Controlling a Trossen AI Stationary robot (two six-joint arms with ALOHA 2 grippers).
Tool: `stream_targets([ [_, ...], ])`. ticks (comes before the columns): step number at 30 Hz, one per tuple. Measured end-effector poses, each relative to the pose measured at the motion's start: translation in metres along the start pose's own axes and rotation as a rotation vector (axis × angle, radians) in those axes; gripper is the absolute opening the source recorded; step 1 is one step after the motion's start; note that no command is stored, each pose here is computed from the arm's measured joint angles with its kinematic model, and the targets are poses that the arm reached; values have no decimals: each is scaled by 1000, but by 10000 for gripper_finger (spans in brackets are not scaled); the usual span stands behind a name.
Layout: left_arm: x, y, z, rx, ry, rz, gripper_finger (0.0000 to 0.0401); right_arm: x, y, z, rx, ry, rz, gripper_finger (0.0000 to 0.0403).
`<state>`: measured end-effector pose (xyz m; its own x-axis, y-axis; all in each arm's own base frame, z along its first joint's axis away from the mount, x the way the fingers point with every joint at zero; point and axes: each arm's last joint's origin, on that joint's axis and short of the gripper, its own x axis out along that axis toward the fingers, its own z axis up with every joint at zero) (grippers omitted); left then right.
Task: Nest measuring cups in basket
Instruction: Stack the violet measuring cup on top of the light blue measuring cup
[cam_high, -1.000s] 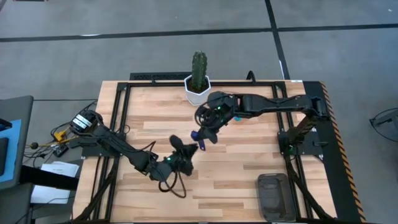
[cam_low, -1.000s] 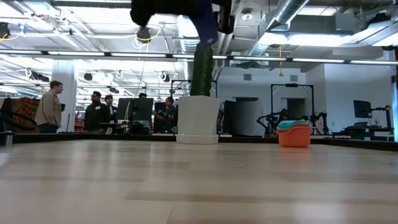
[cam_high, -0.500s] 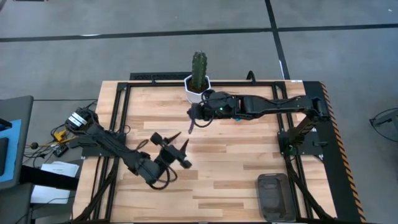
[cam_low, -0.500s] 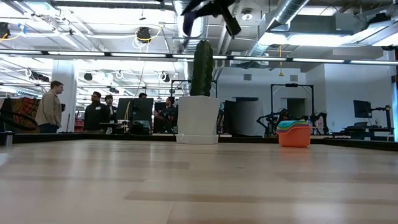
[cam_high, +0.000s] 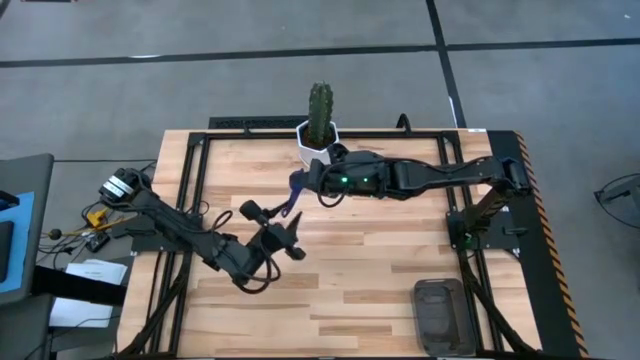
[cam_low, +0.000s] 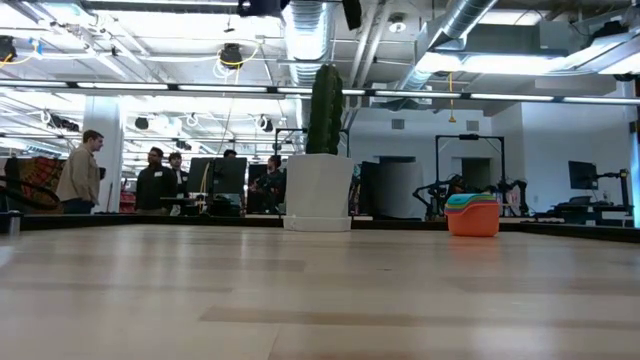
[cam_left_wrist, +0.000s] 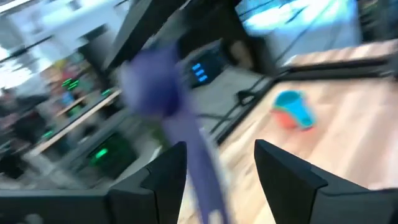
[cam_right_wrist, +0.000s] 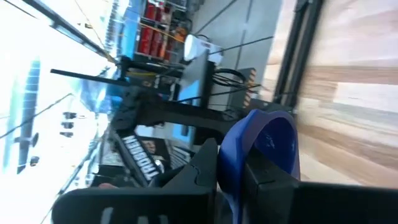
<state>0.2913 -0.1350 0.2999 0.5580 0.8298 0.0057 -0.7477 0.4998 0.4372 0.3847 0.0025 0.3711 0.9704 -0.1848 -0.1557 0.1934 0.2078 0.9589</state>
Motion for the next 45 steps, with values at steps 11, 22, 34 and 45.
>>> stream_targets([
  [11, -1, 2, -1, 52, 36, 57, 88, -1, 3, -4, -2, 4, 21, 41],
  [22, 2, 3, -1, 22, 45, 75, 4, -2, 5, -7, -43, 20, 39, 60],
  [34, 3, 5, 5, -72, 35, 67, 0, -3, 3, -2, -475, 35, 21, 220],
  [45, 1, 44, 17, -496, -3, 21, 0, -67, 44, 21, -765, -120, 51, 260],
])
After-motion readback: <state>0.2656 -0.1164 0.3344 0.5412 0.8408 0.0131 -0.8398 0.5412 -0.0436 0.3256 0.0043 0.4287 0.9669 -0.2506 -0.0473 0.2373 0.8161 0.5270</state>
